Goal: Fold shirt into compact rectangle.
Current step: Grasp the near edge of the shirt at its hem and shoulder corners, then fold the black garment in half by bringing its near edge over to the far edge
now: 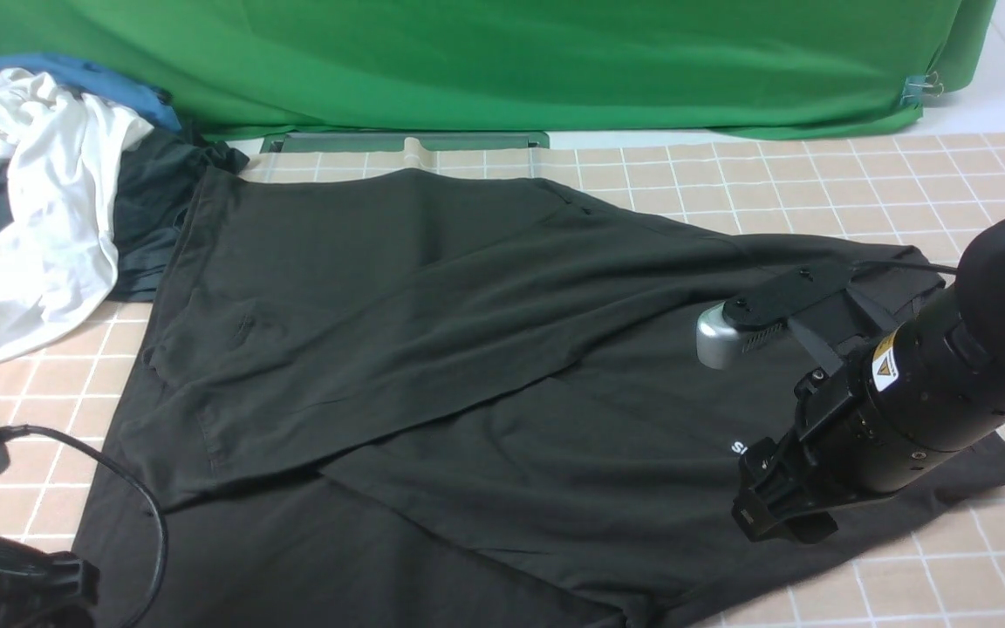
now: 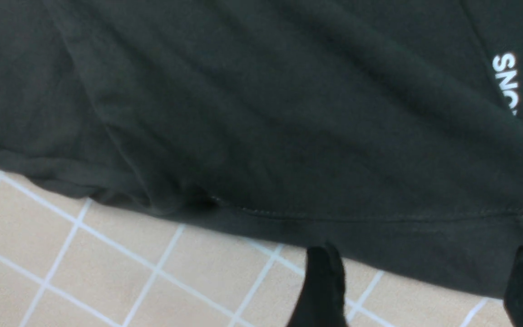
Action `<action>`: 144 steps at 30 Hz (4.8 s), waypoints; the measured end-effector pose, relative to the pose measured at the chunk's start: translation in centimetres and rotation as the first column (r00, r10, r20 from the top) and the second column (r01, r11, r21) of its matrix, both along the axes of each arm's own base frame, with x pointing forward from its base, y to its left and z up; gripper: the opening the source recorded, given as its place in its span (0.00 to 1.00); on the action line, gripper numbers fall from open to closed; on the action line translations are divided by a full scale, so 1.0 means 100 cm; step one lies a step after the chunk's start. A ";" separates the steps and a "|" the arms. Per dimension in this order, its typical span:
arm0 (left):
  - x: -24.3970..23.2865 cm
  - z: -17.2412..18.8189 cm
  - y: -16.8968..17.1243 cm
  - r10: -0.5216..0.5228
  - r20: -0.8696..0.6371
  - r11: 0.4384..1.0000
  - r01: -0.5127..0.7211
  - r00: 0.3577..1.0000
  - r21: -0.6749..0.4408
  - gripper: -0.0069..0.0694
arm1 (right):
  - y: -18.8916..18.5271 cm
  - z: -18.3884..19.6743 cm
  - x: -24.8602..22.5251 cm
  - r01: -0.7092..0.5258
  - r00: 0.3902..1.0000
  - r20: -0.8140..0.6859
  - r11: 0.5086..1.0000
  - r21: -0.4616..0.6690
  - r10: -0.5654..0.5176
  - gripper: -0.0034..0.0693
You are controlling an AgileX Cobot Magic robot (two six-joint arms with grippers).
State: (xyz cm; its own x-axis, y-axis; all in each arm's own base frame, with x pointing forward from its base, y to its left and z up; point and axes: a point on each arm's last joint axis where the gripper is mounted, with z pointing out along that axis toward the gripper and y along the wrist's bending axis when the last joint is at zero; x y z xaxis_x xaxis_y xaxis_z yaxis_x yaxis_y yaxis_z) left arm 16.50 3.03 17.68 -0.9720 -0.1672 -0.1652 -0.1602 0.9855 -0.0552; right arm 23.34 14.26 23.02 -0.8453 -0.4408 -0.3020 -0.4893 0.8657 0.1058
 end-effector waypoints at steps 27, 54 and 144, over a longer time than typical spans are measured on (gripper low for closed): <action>0.026 -0.008 0.005 -0.071 -0.234 0.996 0.057 0.970 -0.064 0.12 | -0.001 0.000 0.001 -0.025 0.999 0.022 1.000 -0.014 0.025 0.79; 0.012 0.060 -0.003 -0.012 -0.035 0.998 0.009 0.999 -0.068 0.12 | 0.006 -0.075 0.029 0.023 0.991 -0.124 0.988 -0.154 -0.043 0.86; 0.327 0.054 0.012 0.160 0.371 0.978 -0.096 0.915 -0.183 0.13 | 0.037 -0.062 0.297 0.093 0.891 0.410 0.962 0.255 -0.195 0.10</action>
State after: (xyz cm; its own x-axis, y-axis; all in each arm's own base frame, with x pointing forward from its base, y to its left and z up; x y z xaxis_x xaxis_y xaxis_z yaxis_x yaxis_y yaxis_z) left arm 49.20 4.22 23.10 -0.8082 -0.3404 -0.4805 -0.2197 0.9314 -0.2902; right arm 52.99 17.94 16.82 -0.6598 -0.2021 -0.7237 -0.4019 0.9087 0.1127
